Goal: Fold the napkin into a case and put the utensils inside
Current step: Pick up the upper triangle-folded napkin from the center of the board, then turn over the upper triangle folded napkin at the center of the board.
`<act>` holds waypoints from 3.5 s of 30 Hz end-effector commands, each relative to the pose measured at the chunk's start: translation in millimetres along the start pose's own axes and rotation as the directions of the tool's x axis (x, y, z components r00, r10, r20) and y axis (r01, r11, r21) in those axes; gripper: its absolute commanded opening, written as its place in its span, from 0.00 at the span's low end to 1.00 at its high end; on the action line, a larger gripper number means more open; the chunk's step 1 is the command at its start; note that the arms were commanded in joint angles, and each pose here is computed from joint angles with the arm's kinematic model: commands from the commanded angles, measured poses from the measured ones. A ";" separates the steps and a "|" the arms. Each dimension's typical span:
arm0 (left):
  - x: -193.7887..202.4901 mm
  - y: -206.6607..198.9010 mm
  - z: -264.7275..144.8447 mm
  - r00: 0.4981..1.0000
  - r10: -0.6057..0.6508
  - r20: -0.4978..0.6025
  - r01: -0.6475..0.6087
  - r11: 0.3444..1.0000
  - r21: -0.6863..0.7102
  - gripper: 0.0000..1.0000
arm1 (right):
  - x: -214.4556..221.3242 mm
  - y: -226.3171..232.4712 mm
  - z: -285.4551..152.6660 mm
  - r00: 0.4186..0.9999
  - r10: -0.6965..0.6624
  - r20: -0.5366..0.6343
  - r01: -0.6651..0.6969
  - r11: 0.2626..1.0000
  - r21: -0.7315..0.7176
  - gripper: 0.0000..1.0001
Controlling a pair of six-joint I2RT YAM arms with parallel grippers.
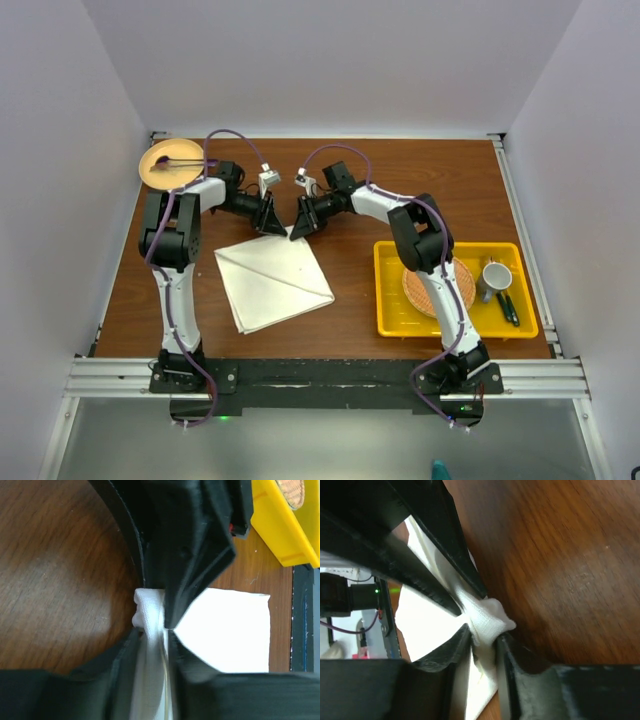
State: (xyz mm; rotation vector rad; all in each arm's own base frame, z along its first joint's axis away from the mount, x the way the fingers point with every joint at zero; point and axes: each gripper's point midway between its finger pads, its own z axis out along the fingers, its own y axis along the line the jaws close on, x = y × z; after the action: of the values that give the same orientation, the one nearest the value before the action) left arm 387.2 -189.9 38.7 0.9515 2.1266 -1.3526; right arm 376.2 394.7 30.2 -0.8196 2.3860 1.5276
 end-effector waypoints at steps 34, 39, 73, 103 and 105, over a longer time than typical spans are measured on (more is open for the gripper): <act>79.1 -29.6 -86.6 0.988 -0.033 -0.152 0.038 0.999 0.028 0.42 | -12.0 82.3 -52.2 0.895 -0.443 0.044 0.443 0.896 0.008 0.00; 92.9 -25.4 -104.1 0.983 -0.067 -0.169 0.067 0.998 0.000 0.39 | -16.0 81.5 -64.4 0.899 -0.435 0.055 0.434 0.901 0.015 0.00; -175.2 9.3 -200.8 0.758 0.641 -0.121 -0.515 0.473 -0.715 0.00 | -208.4 100.7 -219.2 0.023 -0.996 0.083 0.706 0.075 0.704 0.00; 141.3 -40.7 -113.3 0.696 0.522 -0.493 -0.708 0.615 -0.347 0.00 | 141.5 23.1 -48.2 -0.491 -0.866 -0.089 0.854 -0.459 -0.247 0.00; 147.7 -46.1 -111.3 0.685 0.529 -0.500 -0.713 0.626 -0.316 0.00 | 146.4 26.1 -46.8 -0.481 -0.873 -0.085 0.856 -0.446 -0.261 0.00</act>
State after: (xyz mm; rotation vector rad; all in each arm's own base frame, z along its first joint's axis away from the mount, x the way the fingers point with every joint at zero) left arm 262.9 -76.2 18.5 1.4896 1.8967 -0.3676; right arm 268.6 334.9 33.6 -2.1864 0.3545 0.3627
